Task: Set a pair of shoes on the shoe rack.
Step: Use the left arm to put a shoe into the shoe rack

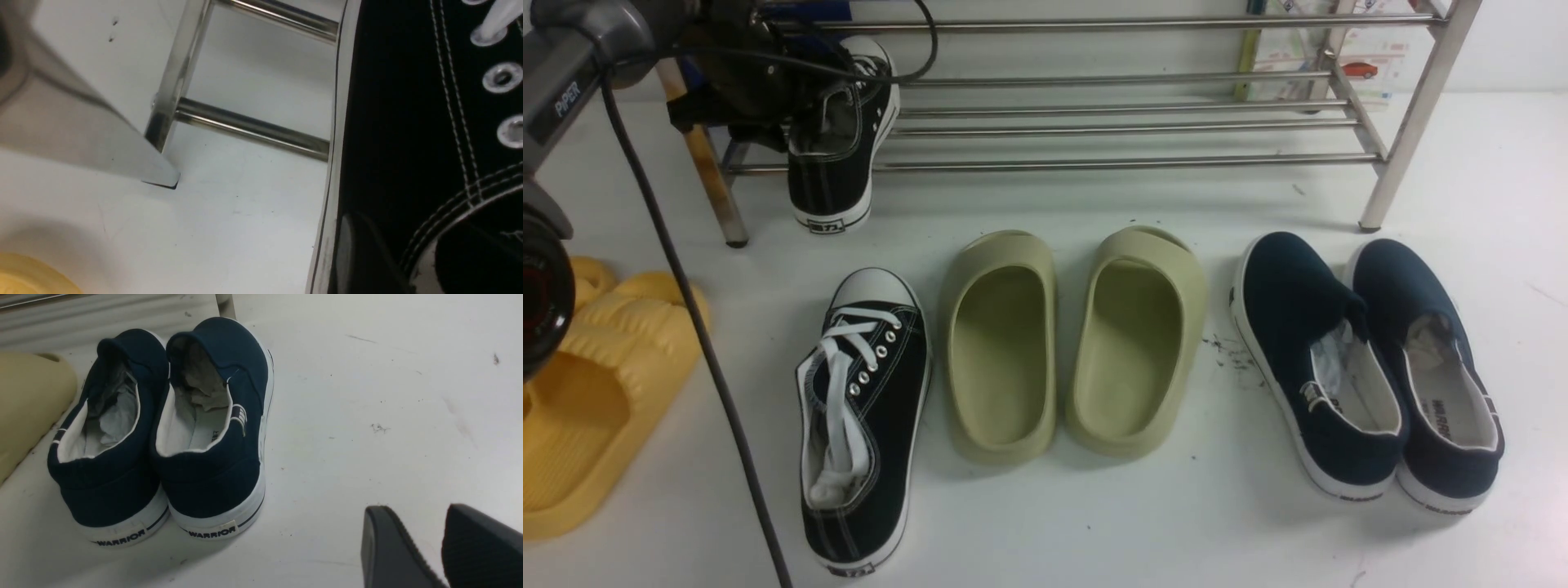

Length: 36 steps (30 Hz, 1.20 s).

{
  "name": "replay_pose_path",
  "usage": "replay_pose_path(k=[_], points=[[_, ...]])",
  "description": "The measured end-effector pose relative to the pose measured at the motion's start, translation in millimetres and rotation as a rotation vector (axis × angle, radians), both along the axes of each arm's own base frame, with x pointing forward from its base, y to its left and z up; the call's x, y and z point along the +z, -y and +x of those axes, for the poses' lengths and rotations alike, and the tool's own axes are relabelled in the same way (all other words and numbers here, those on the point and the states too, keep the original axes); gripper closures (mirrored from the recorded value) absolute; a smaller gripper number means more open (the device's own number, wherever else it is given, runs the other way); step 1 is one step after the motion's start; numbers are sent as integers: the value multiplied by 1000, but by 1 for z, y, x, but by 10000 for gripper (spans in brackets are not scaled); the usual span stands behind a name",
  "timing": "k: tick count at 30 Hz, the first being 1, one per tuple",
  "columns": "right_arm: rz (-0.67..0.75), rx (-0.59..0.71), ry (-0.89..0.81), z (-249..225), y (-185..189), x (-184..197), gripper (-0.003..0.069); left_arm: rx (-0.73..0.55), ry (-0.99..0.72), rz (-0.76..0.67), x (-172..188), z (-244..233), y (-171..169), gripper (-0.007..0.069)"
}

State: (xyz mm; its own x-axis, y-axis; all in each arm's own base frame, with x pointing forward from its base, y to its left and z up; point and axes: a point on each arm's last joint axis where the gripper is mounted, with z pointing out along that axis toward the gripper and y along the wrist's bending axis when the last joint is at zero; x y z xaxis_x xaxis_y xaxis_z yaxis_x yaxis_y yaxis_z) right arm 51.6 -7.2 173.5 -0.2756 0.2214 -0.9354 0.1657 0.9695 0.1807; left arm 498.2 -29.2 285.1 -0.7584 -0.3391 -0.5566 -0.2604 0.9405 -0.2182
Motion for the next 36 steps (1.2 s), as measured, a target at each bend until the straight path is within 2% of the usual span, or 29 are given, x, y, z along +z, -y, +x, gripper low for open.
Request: replay_pose_path(k=[4, 9, 15, 20, 23, 24, 25, 28, 32, 36], points=[[0, 0, 0, 0, 0, 0, 419, -21, -3, 23, 20, -11, -2, 278], [0, 0, 0, 0, 0, 0, 419, -65, -46, 59, 42, -30, -3, 291], [0, 0, 0, 0, 0, 0, 419, -99, -111, 85, 63, -52, -5, 412], [0, 0, 0, 0, 0, 0, 419, -113, -121, 78, 78, -77, -6, 563], [0, 0, 0, 0, 0, 0, 419, -158, -212, 68, 62, -102, 4, 638], [0, 0, 0, 0, 0, 0, 419, -162, -212, 69, 62, -102, 5, 638], [0, 0, 0, 0, 0, 0, 419, -198, -269, 70, 45, -116, 16, 638], [0, 0, 0, 0, 0, 0, 419, -248, -299, 71, 17, -126, 35, 638], [0, 0, 0, 0, 0, 0, 419, -250, -283, 71, -16, -117, 43, 638], [0, 0, 0, 0, 0, 0, 419, -194, -235, 81, -32, -96, 39, 638]])
